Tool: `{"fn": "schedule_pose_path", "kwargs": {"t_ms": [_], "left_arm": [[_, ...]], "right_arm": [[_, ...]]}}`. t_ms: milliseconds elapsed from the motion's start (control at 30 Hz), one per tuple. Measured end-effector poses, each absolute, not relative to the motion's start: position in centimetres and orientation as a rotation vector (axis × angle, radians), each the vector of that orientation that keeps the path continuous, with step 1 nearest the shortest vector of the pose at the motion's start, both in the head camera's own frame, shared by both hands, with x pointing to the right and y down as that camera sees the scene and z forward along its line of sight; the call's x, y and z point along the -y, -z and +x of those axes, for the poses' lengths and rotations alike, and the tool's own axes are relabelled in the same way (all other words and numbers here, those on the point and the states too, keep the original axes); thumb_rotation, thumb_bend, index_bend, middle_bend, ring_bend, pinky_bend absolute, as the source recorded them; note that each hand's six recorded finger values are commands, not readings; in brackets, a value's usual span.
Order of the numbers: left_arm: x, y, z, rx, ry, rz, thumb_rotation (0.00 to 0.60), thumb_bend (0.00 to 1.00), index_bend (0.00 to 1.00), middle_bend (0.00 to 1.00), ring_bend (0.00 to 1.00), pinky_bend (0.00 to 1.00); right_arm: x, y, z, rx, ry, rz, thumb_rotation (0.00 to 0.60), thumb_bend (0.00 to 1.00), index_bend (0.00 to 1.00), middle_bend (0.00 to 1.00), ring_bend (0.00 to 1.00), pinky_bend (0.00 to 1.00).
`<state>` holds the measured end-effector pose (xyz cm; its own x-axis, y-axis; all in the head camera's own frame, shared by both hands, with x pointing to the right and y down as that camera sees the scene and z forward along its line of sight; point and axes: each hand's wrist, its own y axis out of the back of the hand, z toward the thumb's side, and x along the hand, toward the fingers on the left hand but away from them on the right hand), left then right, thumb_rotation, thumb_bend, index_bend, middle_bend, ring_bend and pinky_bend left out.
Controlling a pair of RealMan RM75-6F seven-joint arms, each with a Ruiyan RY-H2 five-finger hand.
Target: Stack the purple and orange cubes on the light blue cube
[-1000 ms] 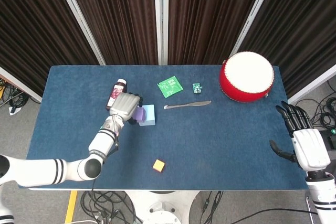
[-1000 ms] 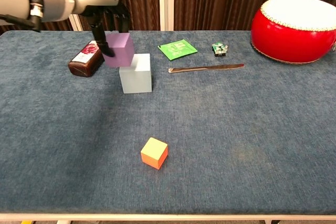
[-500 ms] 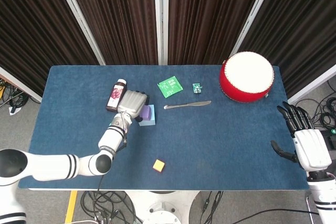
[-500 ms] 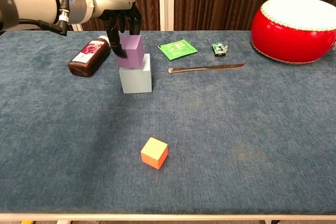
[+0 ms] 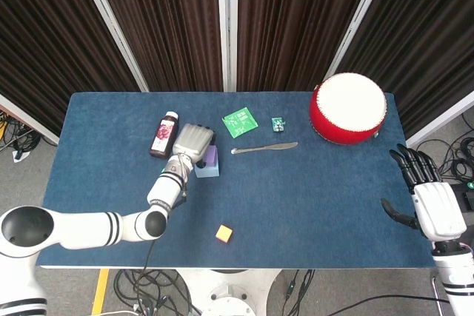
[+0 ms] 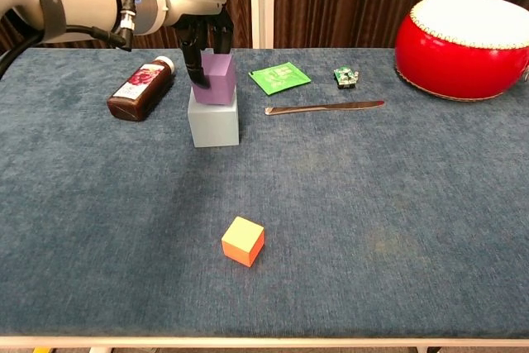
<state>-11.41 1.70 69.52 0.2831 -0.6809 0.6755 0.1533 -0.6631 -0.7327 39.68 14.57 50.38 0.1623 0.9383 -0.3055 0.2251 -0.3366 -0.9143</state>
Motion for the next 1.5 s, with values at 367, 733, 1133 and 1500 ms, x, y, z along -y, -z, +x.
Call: {"fn": "schedule_pose_path", "kwargs": {"t_ms": [367,733,1133,1500], "left_arm": [[-1.4,-69.9,-12.1,-0.486,1.499,-1.83,0.6,0.22,0.52,0.45,0.36,0.43],[-1.9,-70.3,-11.7,-0.471,1.498,-1.844,0.6,0.22,0.52,0.45,0.36,0.43],[-1.8,-70.4,-11.7,-0.493,1.501,-1.864,0.6,0.18,0.32,0.41,0.35,0.41],[-1.3,-68.8,-12.4,-0.532,1.486,-1.858,0.6,0.15,0.28,0.36,0.32,0.39]], "right_arm": [[-14.5,-50.4,39.6,1.12,-1.222,-1.701,0.6,0.22,0.0,0.0,0.0,0.0],[-14.3,-50.5,39.7,1.124,-1.226,-1.702,0.6,0.22,0.0,0.0,0.0,0.0],[-14.2,-50.6,39.6,1.125,-1.231,-1.701,0.6,0.22,0.0,0.0,0.0,0.0],[-14.2,-50.6,39.6,1.126,-1.233,-1.703,0.6,0.21,0.0,0.0,0.0,0.0]]}}
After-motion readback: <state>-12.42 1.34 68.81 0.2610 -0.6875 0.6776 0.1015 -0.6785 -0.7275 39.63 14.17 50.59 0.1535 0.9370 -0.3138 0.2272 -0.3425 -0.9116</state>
